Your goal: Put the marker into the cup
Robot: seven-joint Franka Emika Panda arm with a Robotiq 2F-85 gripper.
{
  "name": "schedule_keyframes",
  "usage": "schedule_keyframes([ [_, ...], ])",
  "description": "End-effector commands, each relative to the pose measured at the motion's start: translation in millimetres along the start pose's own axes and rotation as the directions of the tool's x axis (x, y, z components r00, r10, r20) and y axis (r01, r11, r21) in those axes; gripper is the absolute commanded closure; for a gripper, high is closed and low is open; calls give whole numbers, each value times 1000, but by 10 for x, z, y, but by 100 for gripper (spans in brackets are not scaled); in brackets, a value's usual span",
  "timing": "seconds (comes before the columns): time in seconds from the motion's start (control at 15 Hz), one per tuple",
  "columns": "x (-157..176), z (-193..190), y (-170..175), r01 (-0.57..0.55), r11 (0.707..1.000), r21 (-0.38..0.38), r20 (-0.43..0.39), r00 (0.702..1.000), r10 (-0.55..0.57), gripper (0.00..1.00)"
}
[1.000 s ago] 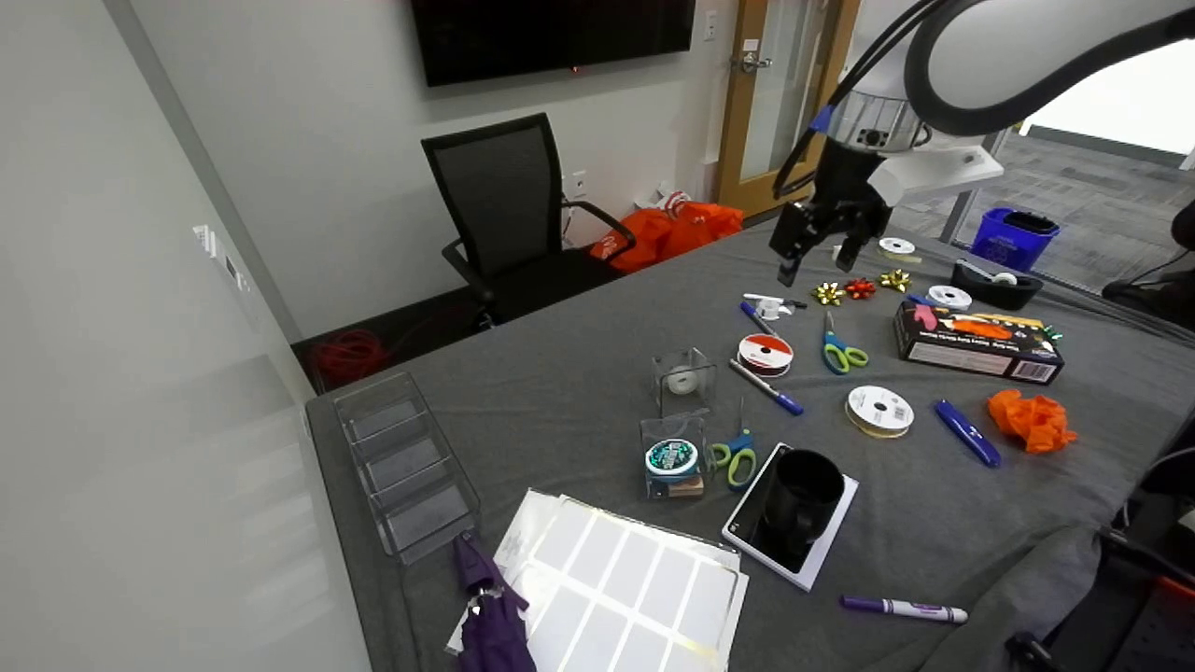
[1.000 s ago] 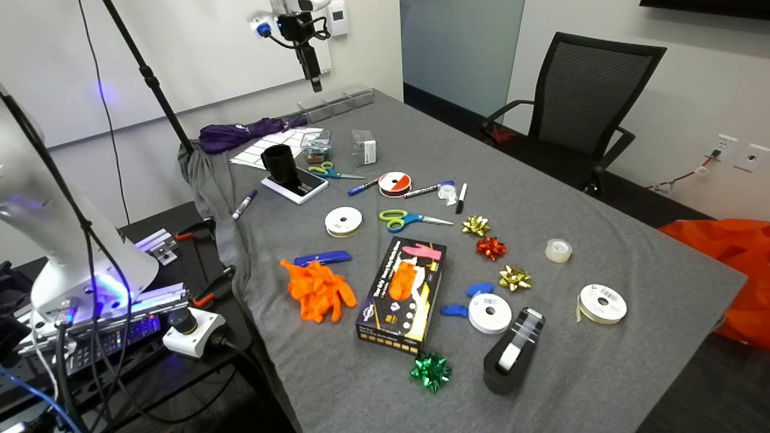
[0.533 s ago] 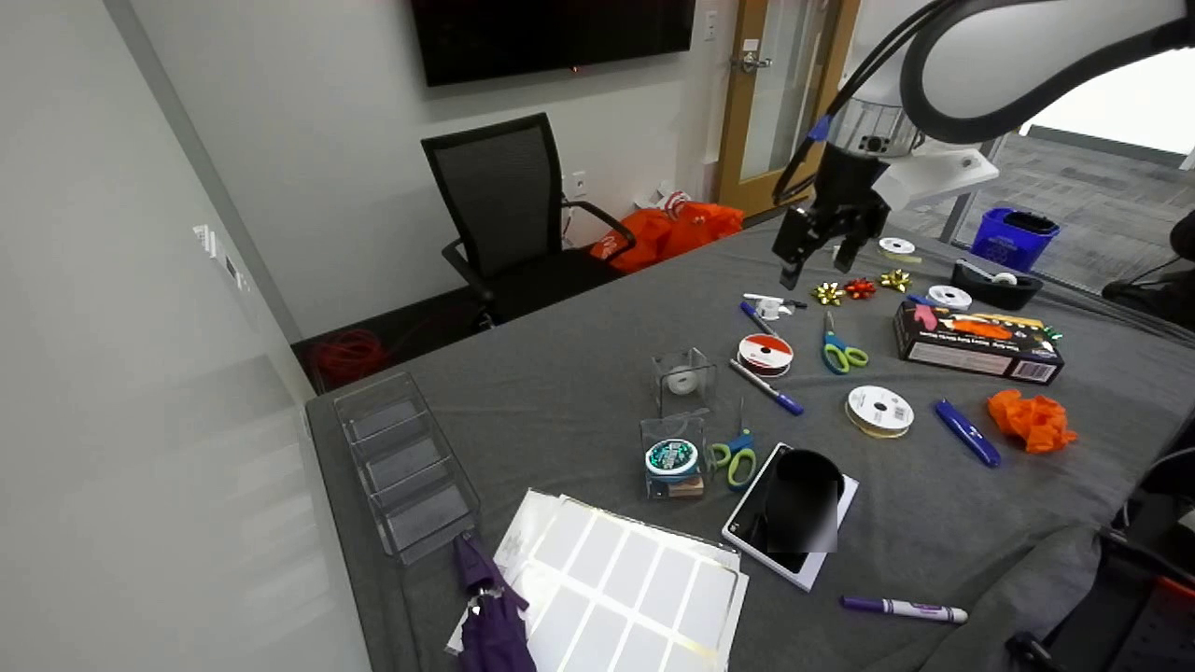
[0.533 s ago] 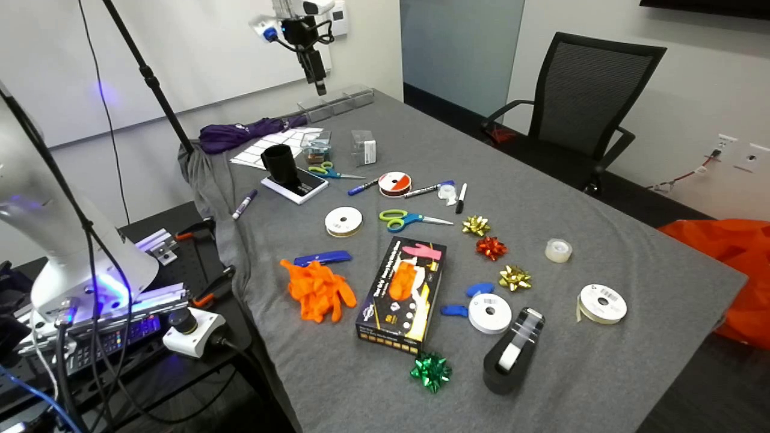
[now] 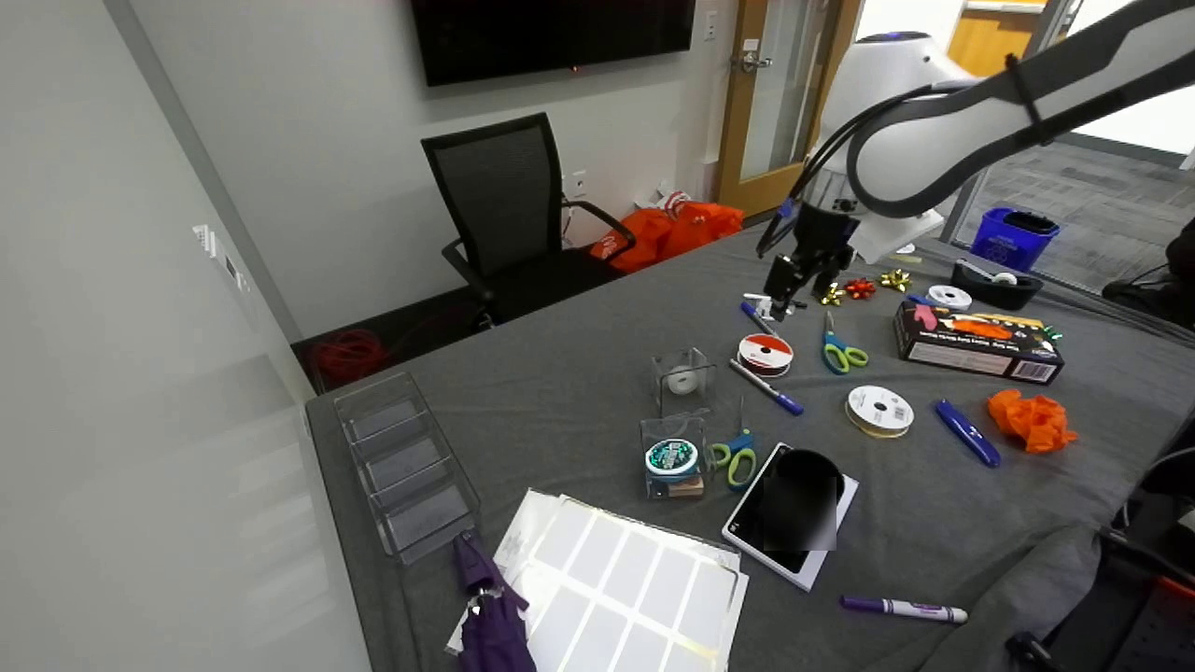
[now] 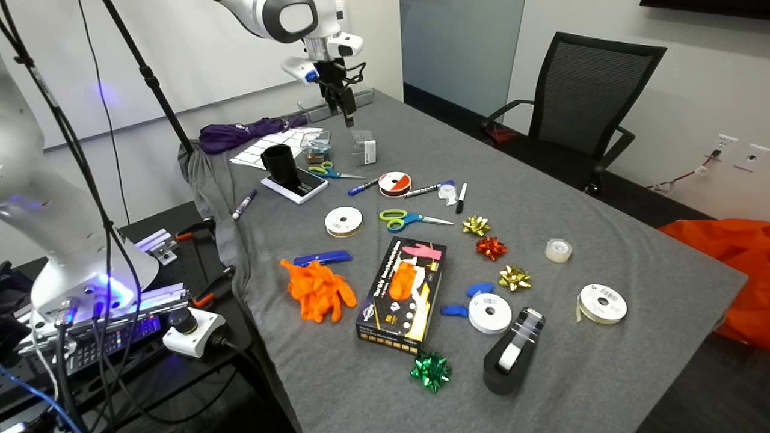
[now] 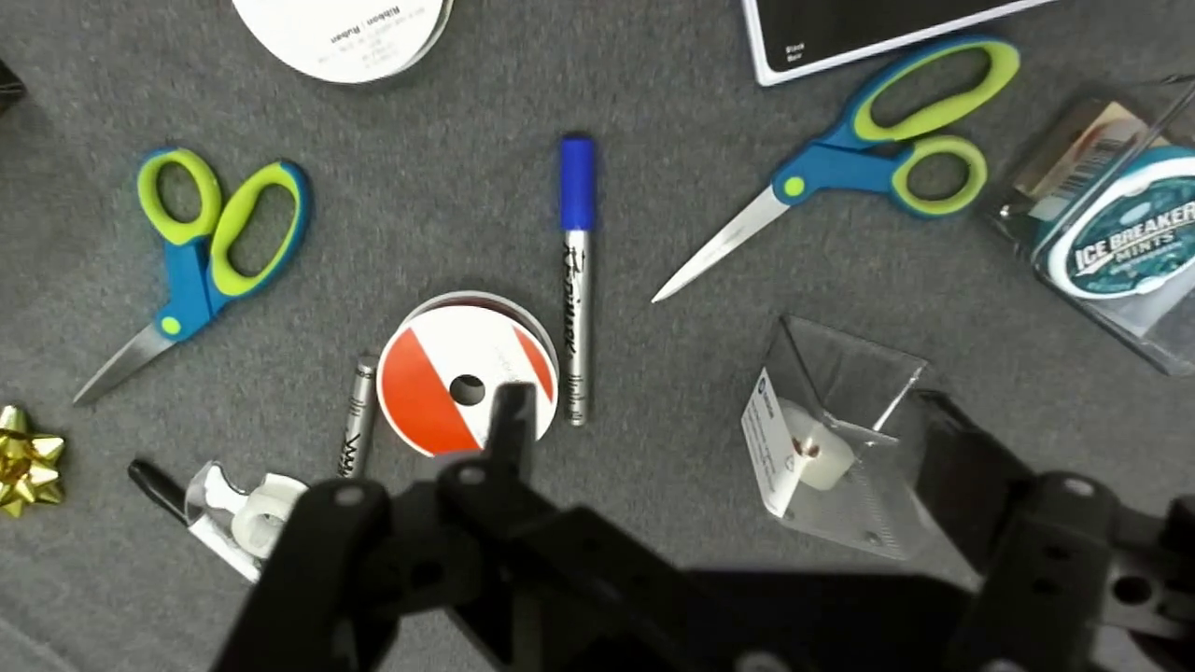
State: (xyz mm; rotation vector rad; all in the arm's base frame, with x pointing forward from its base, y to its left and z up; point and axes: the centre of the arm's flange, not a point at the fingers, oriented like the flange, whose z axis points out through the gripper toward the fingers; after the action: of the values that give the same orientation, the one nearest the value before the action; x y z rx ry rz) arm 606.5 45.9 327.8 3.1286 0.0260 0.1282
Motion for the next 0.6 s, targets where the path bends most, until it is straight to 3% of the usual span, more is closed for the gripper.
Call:
schedule_keyframes([
  [0.0, 187, 381, 72, 33, 999, 5, 32, 999, -33, 0],
  [0.13, 196, 579, 108, 45, 999, -3, 48, 998, -44, 0],
  [0.53, 148, 1019, 322, 121, 993, 0, -19, 993, -121, 0],
])
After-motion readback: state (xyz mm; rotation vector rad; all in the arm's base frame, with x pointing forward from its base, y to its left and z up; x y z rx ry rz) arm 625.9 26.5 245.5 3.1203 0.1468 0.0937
